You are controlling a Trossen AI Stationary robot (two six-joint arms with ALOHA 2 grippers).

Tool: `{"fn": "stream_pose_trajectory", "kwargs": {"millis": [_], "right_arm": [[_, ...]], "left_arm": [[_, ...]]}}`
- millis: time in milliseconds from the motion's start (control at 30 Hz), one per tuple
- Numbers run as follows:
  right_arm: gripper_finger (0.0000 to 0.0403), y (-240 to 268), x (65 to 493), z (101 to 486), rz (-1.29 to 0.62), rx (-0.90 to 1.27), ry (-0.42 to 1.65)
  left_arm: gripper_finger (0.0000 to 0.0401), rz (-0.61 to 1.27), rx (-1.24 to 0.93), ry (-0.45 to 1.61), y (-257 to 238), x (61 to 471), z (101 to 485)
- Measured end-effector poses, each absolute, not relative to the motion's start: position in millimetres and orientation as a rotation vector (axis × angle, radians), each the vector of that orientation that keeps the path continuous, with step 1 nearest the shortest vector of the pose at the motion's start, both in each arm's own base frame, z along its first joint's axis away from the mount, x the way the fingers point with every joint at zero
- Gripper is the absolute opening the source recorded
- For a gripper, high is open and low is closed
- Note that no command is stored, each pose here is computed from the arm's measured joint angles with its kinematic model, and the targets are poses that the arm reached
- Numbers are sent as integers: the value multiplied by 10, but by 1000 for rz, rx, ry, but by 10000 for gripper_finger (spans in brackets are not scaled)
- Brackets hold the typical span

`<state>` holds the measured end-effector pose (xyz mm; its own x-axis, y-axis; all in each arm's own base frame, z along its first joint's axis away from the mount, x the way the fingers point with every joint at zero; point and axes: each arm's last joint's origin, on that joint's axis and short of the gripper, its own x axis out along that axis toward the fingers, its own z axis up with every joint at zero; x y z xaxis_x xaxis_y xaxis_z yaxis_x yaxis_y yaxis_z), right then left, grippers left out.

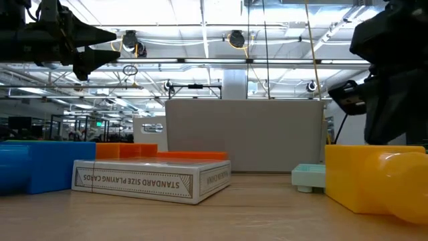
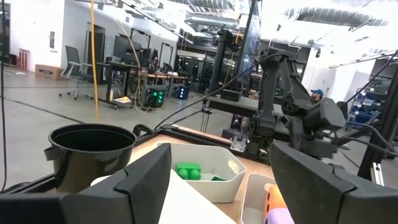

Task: Pick & Place Toys
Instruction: Put the green game piece into the top gray bin

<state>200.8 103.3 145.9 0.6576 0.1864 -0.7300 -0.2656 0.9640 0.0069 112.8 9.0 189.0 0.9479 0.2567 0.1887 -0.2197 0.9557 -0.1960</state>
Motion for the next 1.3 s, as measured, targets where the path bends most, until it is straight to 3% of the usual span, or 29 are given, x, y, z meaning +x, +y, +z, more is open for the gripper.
{"fn": "stream_pose_trajectory", "kwargs": {"millis": [233,433,700,833,967,1133,1300], "right_arm": [[1,836,1846,1611,-89,-218,783],[26,828,1806,1670,-65,-137,778],[165,875,1874,1748,-3,-77,645],[239,842,1797,1588,19,-83,679],[283,775,1664,1346,32,-80,701],[296,698,1516,1126,56,-46,624],[282,640,1438,1037,50,-13,580]], "left_arm": [[278,244,-174,-214,90,1129,1889],[278,244,-174,-215,90,1128,1889],[278,244,-174,-214,90,1129,1889],[278,244,-174,-214,90,1129,1889],[278,244,-174,-214,90,1129,1889],[278,244,-174,-214,90,1128,1889],[278,244,-174,-214,90,1128,1889]]}}
